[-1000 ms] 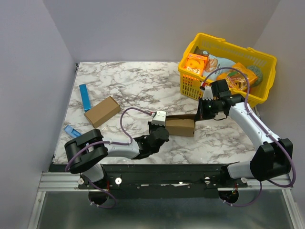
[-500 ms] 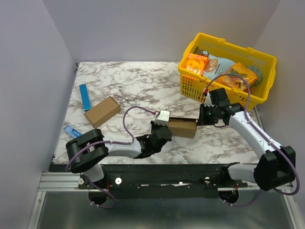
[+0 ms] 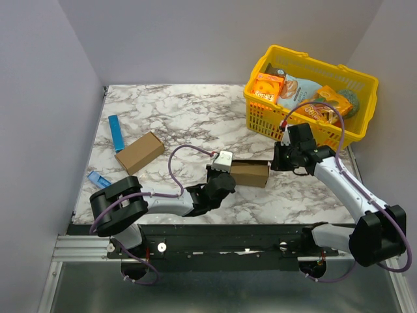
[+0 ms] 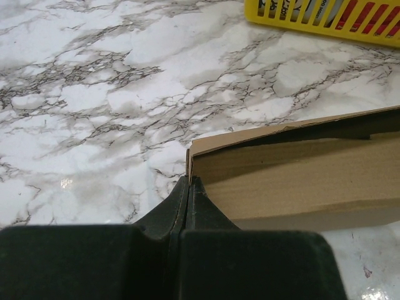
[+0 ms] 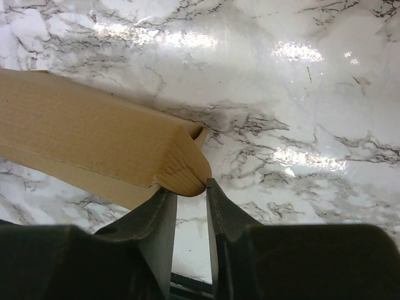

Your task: Fold the paper box

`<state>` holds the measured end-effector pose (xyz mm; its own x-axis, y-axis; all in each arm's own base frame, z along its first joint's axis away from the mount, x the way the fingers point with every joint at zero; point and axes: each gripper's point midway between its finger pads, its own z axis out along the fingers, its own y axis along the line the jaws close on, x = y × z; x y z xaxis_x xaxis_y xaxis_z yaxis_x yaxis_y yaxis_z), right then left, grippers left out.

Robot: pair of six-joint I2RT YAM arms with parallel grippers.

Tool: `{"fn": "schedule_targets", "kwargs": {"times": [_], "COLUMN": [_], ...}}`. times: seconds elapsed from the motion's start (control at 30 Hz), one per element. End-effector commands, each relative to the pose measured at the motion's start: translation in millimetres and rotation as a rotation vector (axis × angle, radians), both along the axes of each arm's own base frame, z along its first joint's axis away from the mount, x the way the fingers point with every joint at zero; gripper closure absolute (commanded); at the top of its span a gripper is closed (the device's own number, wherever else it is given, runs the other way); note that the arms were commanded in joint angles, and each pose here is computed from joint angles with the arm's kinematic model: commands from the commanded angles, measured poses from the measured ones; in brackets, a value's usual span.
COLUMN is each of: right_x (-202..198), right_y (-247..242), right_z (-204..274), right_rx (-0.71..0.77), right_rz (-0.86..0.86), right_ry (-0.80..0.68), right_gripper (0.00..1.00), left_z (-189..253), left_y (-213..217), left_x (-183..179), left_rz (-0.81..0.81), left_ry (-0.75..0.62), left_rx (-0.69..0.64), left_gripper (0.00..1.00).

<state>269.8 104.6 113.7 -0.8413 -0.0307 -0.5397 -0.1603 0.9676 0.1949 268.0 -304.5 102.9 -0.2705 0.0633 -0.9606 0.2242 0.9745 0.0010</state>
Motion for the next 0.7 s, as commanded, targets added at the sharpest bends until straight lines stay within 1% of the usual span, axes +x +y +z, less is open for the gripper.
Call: {"fn": "schedule_targets", "kwargs": {"times": [0.0, 0.07, 0.1, 0.13, 0.17, 0.2, 0.27, 0.3, 0.37, 0.4, 0.47, 0.5, 0.57, 0.6, 0.67], "right_x": [8, 10, 10, 10, 10, 10, 10, 10, 10, 10, 9, 9, 9, 8, 8], "right_y": [-4, -2, 0, -1, -1, -1, 0, 1, 1, 1, 3, 3, 5, 4, 6], "right_z": [-2, -1, 0, 0, 0, 0, 1, 2, 2, 3, 2, 2, 3, 3, 3], "right_rx": [-0.026, -0.016, -0.011, -0.014, -0.014, -0.016, -0.015, -0.015, -0.017, -0.016, -0.013, -0.014, -0.013, -0.013, -0.012], "right_rz": [0.002, 0.014, 0.02, 0.022, 0.021, 0.023, 0.032, 0.034, 0.044, 0.045, 0.054, 0.057, 0.068, 0.068, 0.075], "right_ry": [-0.051, -0.063, -0.064, -0.067, -0.065, -0.066, -0.071, -0.074, -0.074, -0.076, -0.072, -0.074, -0.075, -0.073, -0.073], "right_gripper": [0.74, 0.82, 0.93, 0.98, 0.99, 0.99, 0.99, 0.99, 0.99, 0.99, 0.99, 0.99, 0.99, 0.99, 0.99], "left_z": [-91, -91, -88, -87, -86, -78, -72, -64, -56, -47, -41, -34, -28, -22, -17], "left_y": [59, 59, 58, 58, 60, 56, 55, 52, 52, 48, 48, 46, 45, 48, 46], "left_x": [-36, -37, -36, -36, -37, -36, -35, -34, -34, -32, -30, -30, -30, -30, -32], "left_rz": [-0.065, -0.067, -0.063, -0.058, -0.048, -0.045, -0.042, -0.045, -0.045, -0.052, -0.054, -0.06, -0.072, -0.071, -0.096], "left_ry": [0.213, 0.214, 0.214, 0.216, 0.222, 0.215, 0.213, 0.207, 0.204, 0.2, 0.202, 0.198, 0.203, 0.202, 0.215], "left_rx": [0.408, 0.407, 0.398, 0.394, 0.397, 0.377, 0.364, 0.342, 0.33, 0.298, 0.275, 0.248, 0.224, 0.212, 0.177], "left_gripper": [1.0, 1.0, 1.0, 1.0, 1.0, 0.93, 0.84, 0.75, 0.66, 0.58, 0.51, 0.45, 0.39, 0.34, 0.29]}}
